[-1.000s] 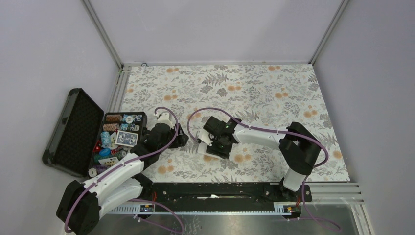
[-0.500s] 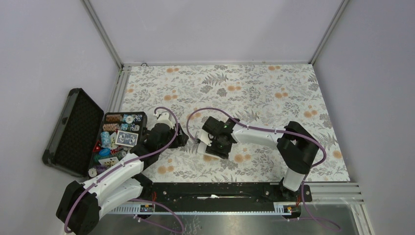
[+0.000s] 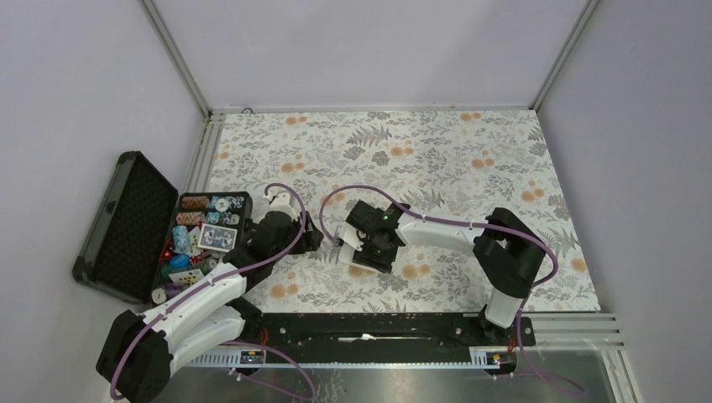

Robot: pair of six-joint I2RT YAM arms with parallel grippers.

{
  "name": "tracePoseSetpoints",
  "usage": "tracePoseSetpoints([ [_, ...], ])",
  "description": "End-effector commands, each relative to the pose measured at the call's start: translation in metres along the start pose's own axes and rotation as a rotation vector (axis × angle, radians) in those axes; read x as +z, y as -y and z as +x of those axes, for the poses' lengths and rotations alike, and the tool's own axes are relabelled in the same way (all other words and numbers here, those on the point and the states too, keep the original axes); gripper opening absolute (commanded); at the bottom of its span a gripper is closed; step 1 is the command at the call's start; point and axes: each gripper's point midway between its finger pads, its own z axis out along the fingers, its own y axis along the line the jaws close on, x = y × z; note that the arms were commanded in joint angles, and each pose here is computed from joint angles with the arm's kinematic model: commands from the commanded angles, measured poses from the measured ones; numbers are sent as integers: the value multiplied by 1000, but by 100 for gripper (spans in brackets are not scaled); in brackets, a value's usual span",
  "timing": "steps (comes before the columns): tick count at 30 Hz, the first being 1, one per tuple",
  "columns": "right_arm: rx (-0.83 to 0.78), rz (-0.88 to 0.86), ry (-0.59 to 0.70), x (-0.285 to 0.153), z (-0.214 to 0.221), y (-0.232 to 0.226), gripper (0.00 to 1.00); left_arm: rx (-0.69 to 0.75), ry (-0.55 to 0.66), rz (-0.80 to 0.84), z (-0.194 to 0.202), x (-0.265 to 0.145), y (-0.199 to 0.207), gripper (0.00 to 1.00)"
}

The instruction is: Load the batteries into the remote control

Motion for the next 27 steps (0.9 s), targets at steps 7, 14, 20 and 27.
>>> tracePoseSetpoints([
  [7, 13, -7, 45, -5, -16, -3, 60, -14, 33, 20, -8, 1, 5, 59],
  [14, 22, -9, 56, -5, -18, -4, 65, -13, 32, 21, -8, 1, 5, 60],
  [20, 27, -1, 63, -6, -18, -4, 72, -12, 34, 20, -8, 1, 5, 59],
  [27, 33, 25, 96, -16, -17, -1, 99, -12, 30, 22, -7, 2, 5, 60],
])
